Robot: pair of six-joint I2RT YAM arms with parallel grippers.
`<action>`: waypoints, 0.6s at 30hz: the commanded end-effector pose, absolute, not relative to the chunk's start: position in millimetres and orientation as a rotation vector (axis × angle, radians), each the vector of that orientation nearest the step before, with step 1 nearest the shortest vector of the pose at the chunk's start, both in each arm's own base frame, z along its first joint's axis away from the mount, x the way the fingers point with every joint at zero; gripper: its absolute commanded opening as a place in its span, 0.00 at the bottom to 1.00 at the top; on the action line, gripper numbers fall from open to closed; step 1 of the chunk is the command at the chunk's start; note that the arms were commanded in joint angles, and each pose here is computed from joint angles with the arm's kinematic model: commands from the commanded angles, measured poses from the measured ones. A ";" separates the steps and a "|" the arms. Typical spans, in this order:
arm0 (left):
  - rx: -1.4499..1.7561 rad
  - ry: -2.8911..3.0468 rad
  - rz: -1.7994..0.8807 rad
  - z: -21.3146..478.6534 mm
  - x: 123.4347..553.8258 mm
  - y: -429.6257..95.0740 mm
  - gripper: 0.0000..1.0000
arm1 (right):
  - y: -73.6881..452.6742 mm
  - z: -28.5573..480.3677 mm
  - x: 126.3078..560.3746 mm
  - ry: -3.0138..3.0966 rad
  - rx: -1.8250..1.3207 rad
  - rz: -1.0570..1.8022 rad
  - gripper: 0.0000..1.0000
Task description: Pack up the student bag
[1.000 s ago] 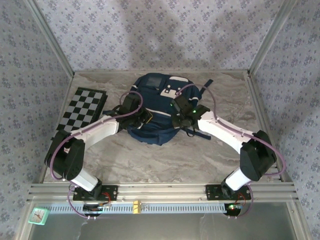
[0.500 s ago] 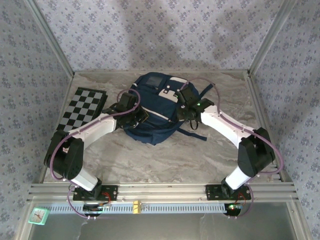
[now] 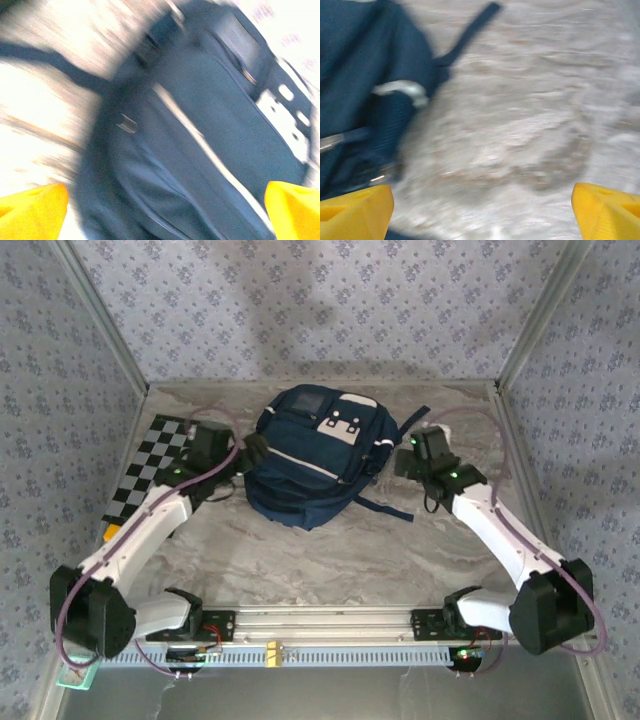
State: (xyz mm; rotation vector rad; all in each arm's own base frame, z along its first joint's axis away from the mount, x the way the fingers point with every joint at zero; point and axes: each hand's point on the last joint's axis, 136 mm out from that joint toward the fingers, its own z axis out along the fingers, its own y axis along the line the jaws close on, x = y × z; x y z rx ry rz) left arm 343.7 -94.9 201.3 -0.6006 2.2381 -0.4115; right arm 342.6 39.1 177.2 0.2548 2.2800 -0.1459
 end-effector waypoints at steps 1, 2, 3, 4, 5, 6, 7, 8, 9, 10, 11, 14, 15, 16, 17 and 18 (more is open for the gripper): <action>-0.616 2.200 0.185 166.8 329.0 7.7 1.00 | -25.0 182.6 346.3 2.079 0.455 -0.384 0.95; -0.616 2.154 0.262 165.5 330.4 24.4 1.00 | -36.3 177.0 347.1 2.054 0.469 -0.407 0.97; -0.610 2.122 0.329 159.7 330.2 39.6 1.00 | -47.6 170.4 349.7 2.023 0.487 -0.424 1.00; -0.600 2.091 0.394 154.8 329.5 53.4 1.00 | -58.4 160.1 350.2 2.017 0.504 -0.444 1.00; -0.581 2.063 0.420 151.5 332.2 60.4 1.00 | -65.0 151.6 351.4 2.019 0.512 -0.452 1.00; -0.547 2.042 0.420 146.3 336.4 63.9 1.00 | -69.5 142.8 354.2 2.019 0.508 -0.458 1.00; -0.509 2.024 0.411 141.8 341.5 64.5 1.00 | -70.9 134.5 358.5 2.018 0.490 -0.460 1.00; -0.478 2.007 0.426 139.2 344.9 66.0 1.00 | -70.4 126.9 362.0 2.022 0.470 -0.455 1.00; -0.432 1.996 0.400 132.9 350.7 61.6 1.00 | -67.1 121.7 368.5 2.018 0.439 -0.426 1.00; -0.399 1.982 0.392 127.7 354.3 59.9 1.00 | -62.3 116.1 374.6 2.013 0.398 -0.394 1.00; -0.373 1.980 0.382 122.9 357.1 57.4 1.00 | -58.1 113.3 380.2 2.009 0.349 -0.374 1.00; -0.315 1.962 0.349 115.2 364.9 50.0 1.00 | -43.8 98.7 394.4 2.055 0.234 -0.288 1.00; -0.306 1.949 0.328 117.0 367.0 47.7 1.00 | -41.9 101.7 399.2 2.026 0.180 -0.280 1.00; -0.283 1.913 0.296 120.4 370.6 43.6 1.00 | -33.5 92.9 399.3 2.051 0.149 -0.213 1.00; -0.247 1.888 0.263 121.7 373.3 38.1 1.00 | -34.5 93.9 400.3 2.014 0.126 -0.200 1.00; -0.192 1.866 0.226 122.2 376.7 30.1 1.00 | -29.9 93.4 397.1 2.010 0.101 -0.166 1.00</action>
